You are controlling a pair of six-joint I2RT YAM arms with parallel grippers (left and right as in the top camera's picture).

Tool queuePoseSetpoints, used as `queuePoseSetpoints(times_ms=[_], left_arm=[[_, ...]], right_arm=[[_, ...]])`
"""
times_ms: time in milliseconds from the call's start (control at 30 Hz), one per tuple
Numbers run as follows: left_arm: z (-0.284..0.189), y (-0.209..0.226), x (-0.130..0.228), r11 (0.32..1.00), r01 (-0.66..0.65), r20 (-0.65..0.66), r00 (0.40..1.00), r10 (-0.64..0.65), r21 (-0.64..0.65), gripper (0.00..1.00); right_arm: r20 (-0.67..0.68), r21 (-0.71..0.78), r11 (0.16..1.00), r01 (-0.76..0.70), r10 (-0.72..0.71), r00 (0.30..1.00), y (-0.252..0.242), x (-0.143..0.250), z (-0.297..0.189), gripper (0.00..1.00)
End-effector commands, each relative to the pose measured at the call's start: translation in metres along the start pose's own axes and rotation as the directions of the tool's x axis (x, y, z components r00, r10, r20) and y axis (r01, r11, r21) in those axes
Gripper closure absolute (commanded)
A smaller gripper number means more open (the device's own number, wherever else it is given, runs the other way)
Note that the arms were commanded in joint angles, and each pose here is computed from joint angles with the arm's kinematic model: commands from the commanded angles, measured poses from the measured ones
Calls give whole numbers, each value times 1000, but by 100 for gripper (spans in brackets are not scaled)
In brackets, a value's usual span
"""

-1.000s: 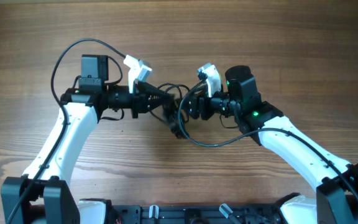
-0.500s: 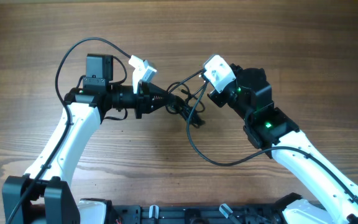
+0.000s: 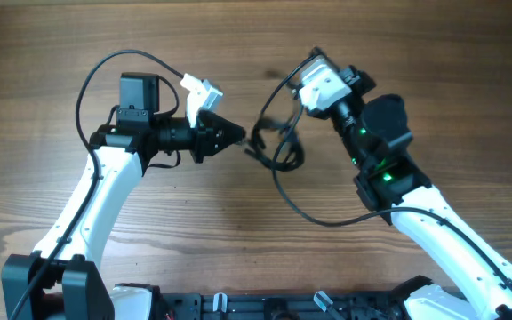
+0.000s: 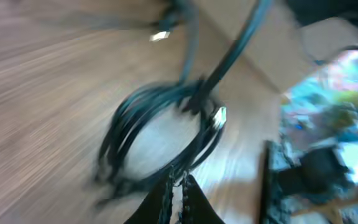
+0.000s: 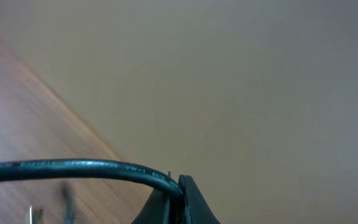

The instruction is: Untangle cables

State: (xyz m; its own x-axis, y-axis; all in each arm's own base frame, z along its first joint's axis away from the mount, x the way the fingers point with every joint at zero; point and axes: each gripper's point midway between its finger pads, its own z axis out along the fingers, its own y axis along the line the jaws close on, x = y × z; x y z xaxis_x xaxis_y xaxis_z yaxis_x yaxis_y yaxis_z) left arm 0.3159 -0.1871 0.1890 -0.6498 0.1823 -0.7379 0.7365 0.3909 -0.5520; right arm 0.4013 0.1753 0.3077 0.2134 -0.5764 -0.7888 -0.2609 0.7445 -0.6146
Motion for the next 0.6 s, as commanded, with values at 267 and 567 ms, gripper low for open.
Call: queuePoseSetpoints(times_ms=[267,567], left_arm=[[-30,96,19,699,491,196,865,-462,-520,84],[12,76,21,781,577,95,814,-572,-239,23]], right_arm=[[13,-131,795,-592,599,801,8,-24,-4,96],[-56,-215,445,-870,883,465,17,-38,-4,96]])
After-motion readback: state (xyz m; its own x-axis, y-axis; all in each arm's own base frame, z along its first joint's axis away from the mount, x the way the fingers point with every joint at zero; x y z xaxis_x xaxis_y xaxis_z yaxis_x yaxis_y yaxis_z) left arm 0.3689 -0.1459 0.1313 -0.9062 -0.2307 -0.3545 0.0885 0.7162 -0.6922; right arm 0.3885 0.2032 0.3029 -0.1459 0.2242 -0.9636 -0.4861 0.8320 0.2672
